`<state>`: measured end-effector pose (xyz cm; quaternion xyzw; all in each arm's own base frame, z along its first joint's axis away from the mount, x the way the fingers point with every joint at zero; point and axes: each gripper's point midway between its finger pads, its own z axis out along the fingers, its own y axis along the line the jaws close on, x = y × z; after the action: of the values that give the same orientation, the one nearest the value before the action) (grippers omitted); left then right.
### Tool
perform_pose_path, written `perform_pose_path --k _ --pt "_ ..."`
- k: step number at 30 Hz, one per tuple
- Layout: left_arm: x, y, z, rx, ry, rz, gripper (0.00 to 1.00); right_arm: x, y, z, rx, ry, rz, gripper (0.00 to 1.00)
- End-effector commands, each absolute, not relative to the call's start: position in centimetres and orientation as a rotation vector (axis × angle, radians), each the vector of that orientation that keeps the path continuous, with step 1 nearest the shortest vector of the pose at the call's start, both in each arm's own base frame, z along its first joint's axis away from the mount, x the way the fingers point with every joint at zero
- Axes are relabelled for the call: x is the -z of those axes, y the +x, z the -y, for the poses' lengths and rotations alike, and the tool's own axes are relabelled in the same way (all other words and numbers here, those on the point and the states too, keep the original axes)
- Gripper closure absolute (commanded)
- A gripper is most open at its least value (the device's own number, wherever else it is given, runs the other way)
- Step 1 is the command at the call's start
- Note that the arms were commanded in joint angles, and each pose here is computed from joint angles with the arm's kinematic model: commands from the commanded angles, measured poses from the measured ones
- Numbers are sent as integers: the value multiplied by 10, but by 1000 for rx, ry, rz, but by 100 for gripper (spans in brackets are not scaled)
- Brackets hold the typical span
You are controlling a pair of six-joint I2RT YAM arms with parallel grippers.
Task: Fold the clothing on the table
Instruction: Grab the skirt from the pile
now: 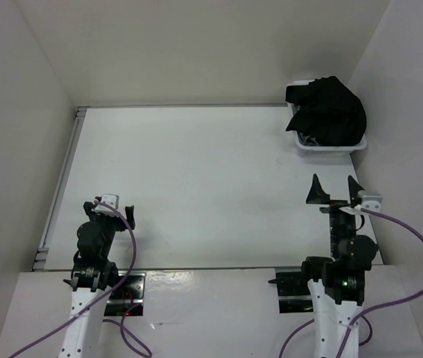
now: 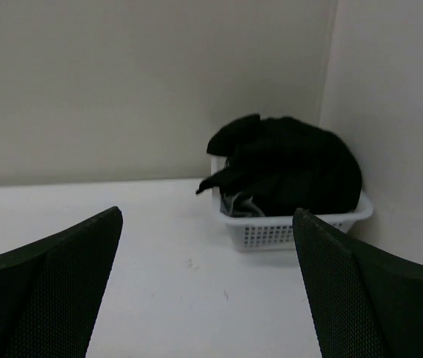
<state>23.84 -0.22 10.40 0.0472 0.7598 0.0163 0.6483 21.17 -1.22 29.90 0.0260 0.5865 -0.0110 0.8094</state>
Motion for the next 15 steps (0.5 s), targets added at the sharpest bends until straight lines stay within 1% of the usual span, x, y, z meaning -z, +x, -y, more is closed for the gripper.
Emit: perform_pose_path --k 1,3,4,5,6,7,8,9,10,15 --pt "-122 241 2 -40 94 -1596 0 -358 186 21 4 165 -1138 1" --pt "-122 241 2 -40 94 -1596 0 -362 192 35 46 245 -1194 1" --pt "-122 241 2 -40 94 -1596 0 -375 188 39 56 275 -1212 1" --pt "-122 241 2 -40 94 -1596 0 -371 202 45 78 302 -1285 1" --pt "-122 241 2 -40 94 -1596 0 -375 204 50 95 338 -1304 1" --pt "-122 241 2 -40 94 -1596 0 -393 200 50 95 338 -1297 1" --pt "-122 241 2 -40 94 -1596 0 -384 210 51 113 335 -1373 1" --pt "-122 241 2 -40 94 -1596 0 -387 211 51 115 336 -1387 1" --pt "-122 241 2 -40 94 -1596 0 -395 208 54 141 329 -1386 1" --pt "-122 241 2 -40 94 -1596 0 -399 203 62 205 335 -1422 1"
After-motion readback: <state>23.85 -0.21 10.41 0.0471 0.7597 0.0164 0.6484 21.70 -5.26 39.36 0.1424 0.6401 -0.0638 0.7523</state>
